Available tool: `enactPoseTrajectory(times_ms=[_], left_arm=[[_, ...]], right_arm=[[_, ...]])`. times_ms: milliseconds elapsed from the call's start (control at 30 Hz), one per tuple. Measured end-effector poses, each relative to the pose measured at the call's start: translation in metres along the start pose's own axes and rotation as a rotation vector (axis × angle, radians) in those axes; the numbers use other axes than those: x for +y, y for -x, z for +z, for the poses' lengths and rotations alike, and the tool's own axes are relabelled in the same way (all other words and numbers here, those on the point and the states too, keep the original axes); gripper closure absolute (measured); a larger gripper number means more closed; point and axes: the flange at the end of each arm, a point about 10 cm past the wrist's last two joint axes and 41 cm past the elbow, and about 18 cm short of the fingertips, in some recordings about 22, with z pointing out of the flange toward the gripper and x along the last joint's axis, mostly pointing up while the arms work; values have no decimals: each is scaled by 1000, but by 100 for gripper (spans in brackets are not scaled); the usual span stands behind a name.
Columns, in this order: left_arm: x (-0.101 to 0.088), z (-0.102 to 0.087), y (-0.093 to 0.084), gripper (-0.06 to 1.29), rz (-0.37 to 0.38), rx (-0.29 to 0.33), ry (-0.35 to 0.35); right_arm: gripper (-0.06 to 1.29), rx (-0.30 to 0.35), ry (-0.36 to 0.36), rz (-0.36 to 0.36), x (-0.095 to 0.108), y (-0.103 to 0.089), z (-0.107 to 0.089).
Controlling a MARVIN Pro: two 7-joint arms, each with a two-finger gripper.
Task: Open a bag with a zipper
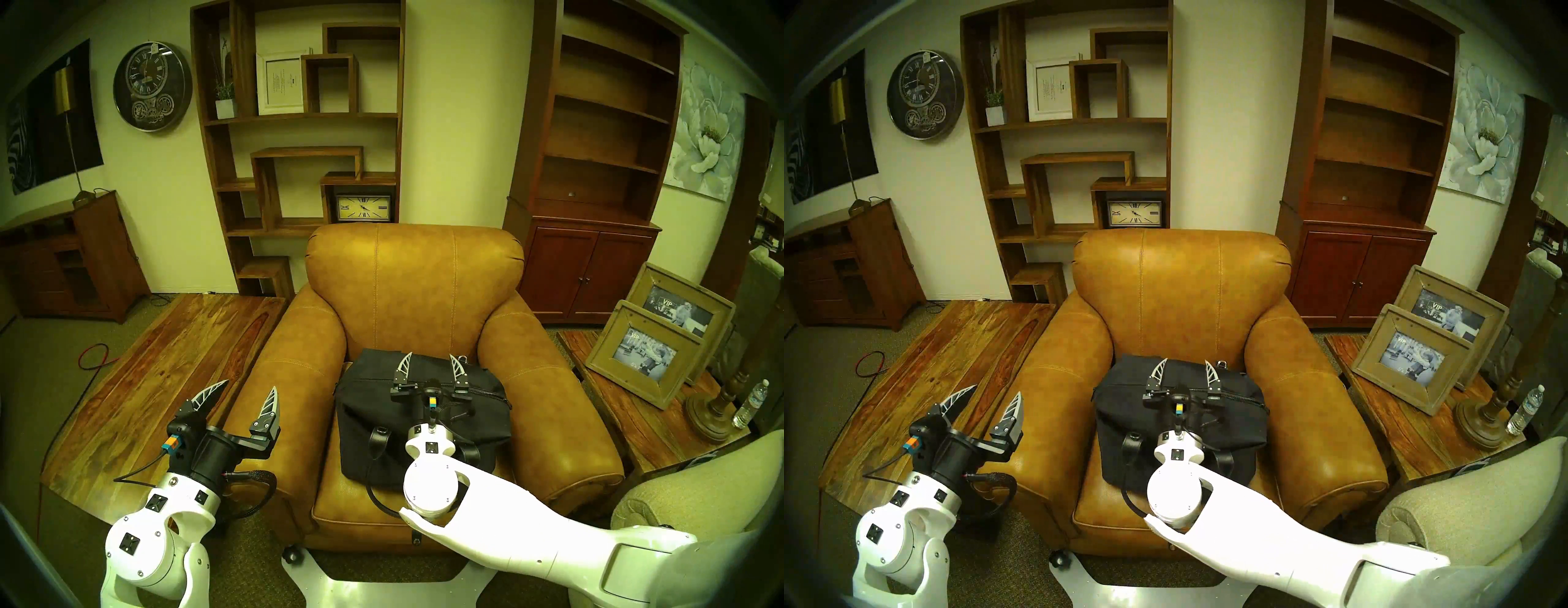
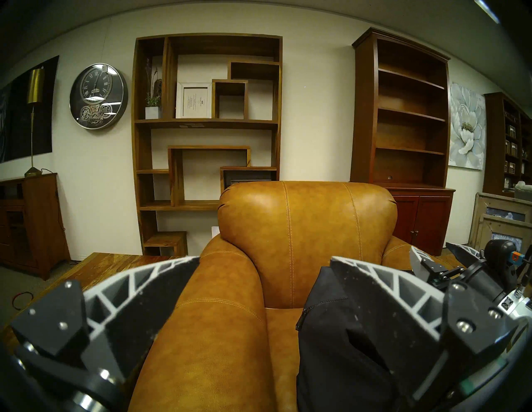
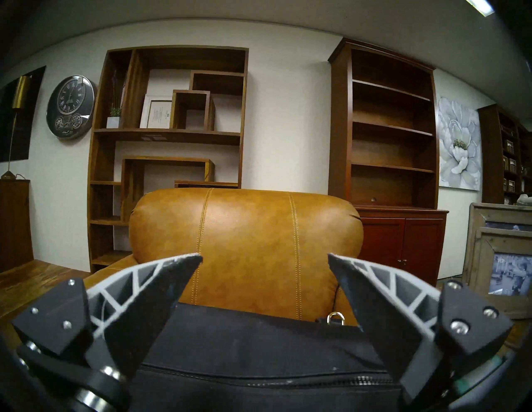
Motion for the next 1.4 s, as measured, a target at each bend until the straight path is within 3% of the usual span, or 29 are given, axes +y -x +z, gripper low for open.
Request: enactPoseTrajectory(times_ms=[400, 867, 1033, 1400], left_arm=[[0, 1, 0, -4, 1, 1, -1], [0, 1, 0, -4, 1, 1, -2], [0, 1, 0, -4, 1, 1, -2], [0, 1, 2, -4, 1, -2, -3]], right_arm=[[0, 7, -2, -8, 40, -2, -31], [0, 53, -30, -25, 84, -23, -65], [0, 84, -9, -71, 104, -25, -55], [0, 187, 138, -287, 205, -28, -2]])
